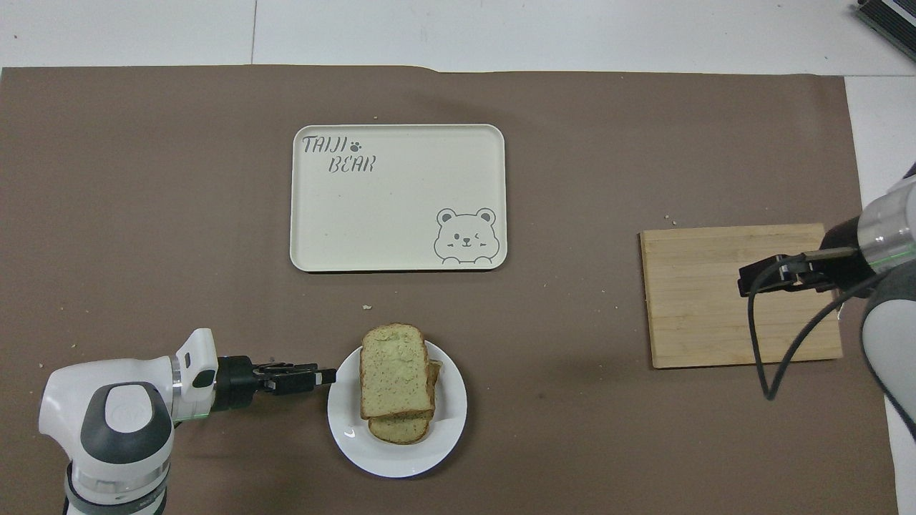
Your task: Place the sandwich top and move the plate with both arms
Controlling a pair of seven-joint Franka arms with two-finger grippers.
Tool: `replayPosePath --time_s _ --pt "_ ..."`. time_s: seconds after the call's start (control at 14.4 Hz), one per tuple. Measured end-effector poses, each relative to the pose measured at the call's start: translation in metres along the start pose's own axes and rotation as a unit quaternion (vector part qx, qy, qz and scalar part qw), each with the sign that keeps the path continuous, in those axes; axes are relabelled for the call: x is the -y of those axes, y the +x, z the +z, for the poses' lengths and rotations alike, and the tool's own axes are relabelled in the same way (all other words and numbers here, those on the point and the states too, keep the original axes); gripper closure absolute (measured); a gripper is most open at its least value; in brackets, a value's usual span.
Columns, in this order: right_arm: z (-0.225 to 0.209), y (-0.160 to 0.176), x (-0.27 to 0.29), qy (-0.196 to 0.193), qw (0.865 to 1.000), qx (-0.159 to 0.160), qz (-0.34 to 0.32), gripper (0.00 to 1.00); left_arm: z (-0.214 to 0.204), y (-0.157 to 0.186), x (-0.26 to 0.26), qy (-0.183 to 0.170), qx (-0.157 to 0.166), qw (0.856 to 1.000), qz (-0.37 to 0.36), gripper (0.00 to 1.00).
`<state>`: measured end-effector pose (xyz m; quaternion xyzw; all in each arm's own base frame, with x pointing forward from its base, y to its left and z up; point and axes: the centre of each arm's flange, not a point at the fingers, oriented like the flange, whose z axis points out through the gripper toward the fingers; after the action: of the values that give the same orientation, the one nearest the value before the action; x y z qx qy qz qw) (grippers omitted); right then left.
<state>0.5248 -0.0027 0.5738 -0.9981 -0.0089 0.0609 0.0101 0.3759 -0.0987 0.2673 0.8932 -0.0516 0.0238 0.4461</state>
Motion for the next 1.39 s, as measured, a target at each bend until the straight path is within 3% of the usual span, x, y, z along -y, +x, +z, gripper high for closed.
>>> replayPosePath --time_s 0.35,0.42,0.63,0.77,0.84,1.04,1.39 --pt "-0.002 -0.001 -0.043 0.005 0.999 -0.008 0.038 0.00 0.012 -0.012 0.001 0.003 0.018 1.000 -0.001 0.34" --pt "-0.004 0.000 -0.047 0.004 0.999 -0.016 0.042 0.00 0.014 -0.015 0.001 0.003 0.021 1.000 -0.002 0.40" --pt "-0.028 0.004 -0.046 0.004 0.995 -0.055 0.084 0.00 0.020 -0.021 0.002 0.003 0.029 1.000 -0.003 0.43" --pt "-0.049 0.004 -0.039 0.004 0.992 -0.076 0.101 0.00 0.027 -0.025 -0.002 0.003 0.039 0.999 0.002 0.61" --pt "-0.056 0.004 -0.036 0.004 0.991 -0.083 0.101 0.00 0.030 -0.026 -0.004 0.002 0.043 0.999 0.004 0.61" --pt "-0.072 0.003 -0.033 -0.002 0.990 -0.101 0.095 0.00 0.033 -0.030 -0.004 0.001 0.047 0.999 0.002 0.96" --pt "-0.090 -0.001 -0.024 -0.016 0.991 -0.115 0.071 0.00 0.032 -0.029 -0.006 -0.014 0.040 0.999 -0.007 0.96"
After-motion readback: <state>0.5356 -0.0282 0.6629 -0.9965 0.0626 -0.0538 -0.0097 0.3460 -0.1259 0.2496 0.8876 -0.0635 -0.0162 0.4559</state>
